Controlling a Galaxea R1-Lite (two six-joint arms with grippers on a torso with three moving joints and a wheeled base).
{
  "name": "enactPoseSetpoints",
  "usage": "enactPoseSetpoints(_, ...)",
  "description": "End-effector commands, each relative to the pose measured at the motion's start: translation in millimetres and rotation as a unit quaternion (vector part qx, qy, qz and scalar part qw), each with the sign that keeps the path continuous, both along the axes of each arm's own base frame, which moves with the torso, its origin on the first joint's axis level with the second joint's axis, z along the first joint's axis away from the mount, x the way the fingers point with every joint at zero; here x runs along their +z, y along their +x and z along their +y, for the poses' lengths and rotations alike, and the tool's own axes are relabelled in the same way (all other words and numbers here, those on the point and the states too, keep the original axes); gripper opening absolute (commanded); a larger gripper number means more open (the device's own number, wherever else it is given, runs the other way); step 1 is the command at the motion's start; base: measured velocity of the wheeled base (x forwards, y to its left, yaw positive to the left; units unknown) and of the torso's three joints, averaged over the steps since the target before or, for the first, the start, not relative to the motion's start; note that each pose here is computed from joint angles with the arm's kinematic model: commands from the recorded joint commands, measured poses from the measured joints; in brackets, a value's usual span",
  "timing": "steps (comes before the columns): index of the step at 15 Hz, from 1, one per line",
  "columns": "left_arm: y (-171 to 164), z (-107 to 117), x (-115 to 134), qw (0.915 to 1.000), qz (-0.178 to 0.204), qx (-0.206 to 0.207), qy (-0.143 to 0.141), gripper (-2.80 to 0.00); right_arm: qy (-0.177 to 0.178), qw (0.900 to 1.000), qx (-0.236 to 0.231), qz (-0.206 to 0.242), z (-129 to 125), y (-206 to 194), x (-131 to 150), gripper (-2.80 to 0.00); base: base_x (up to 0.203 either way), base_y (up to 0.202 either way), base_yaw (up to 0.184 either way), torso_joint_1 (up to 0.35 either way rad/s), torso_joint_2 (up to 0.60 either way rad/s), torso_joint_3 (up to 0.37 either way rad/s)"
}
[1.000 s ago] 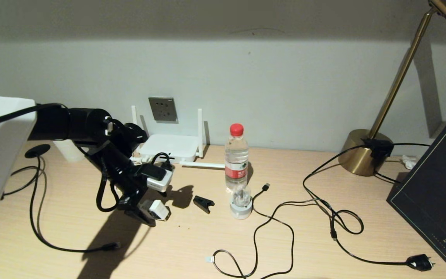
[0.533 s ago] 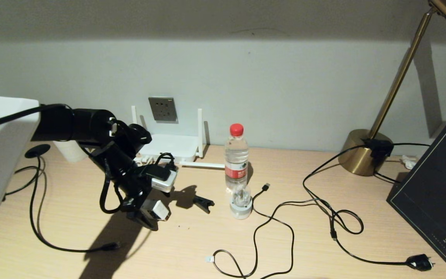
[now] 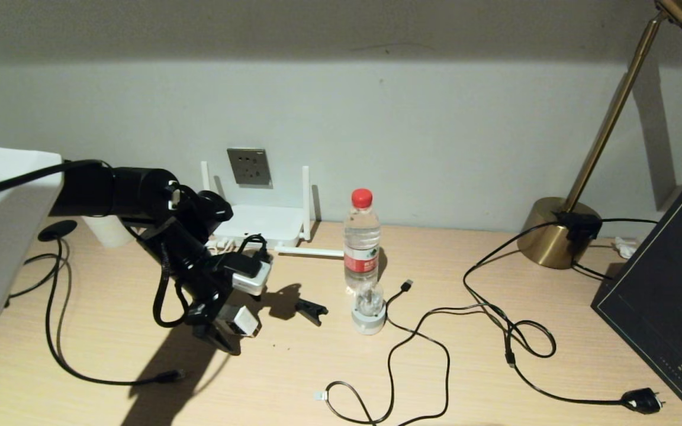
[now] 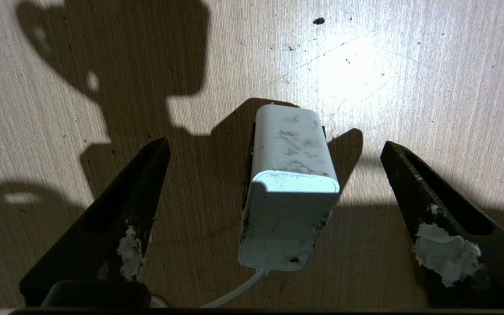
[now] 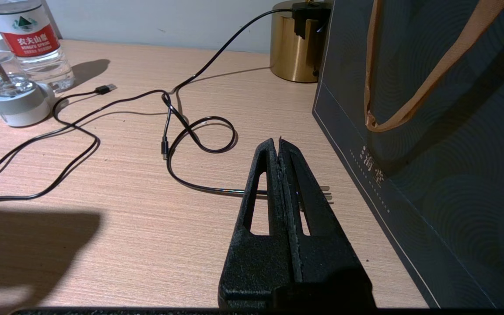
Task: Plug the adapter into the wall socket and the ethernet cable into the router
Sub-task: Pick up plug
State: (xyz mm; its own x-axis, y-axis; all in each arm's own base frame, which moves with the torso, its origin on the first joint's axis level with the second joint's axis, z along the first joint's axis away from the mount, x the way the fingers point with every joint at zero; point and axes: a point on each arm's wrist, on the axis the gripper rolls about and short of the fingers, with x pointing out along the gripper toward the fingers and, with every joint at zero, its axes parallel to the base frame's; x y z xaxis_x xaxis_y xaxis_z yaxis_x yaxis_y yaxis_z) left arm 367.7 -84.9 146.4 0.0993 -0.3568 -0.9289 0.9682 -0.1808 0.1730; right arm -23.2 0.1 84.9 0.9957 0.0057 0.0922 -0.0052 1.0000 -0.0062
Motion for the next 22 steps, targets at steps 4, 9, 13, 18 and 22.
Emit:
enactPoseSetpoints(4, 0, 0, -1, 1.0000, 0.003, -0.004, 0.001, -2.80, 0.000, 1.000, 0.000, 0.018, 0, 3, -10, -2.80, 0.000, 0.000, 0.000, 0.000, 0.00, 0.000)
enactPoseSetpoints(9, -2, 0, -3, 1.0000, 0.008, -0.005, 0.002, -2.80, 0.000, 1.000, 0.000, 0.018, 0, 3, -10, -2.80, 0.000, 0.000, 0.000, 0.000, 0.00, 0.000)
enactPoseSetpoints(13, -5, 1, -4, 1.0000, 0.004, -0.005, -0.002, -2.80, 0.000, 1.000, 0.000, 0.017, 0, 3, -10, -2.80, 0.000, 0.000, 0.000, 0.000, 0.00, 0.000)
enactPoseSetpoints(18, -39, 6, 40, 0.9977, -0.022, 0.013, -0.062, -2.80, 0.000, 1.000, 0.000, 0.018, 0, 3, -10, -2.80, 0.000, 0.000, 0.000, 0.000, 0.00, 0.000)
enactPoseSetpoints(22, -91, 26, 111, 0.9771, -0.134, 0.069, -0.150, -2.80, 0.000, 1.000, 0.000, 0.018, 0, 3, -10, -2.80, 0.000, 0.000, 0.000, 0.000, 0.00, 0.000)
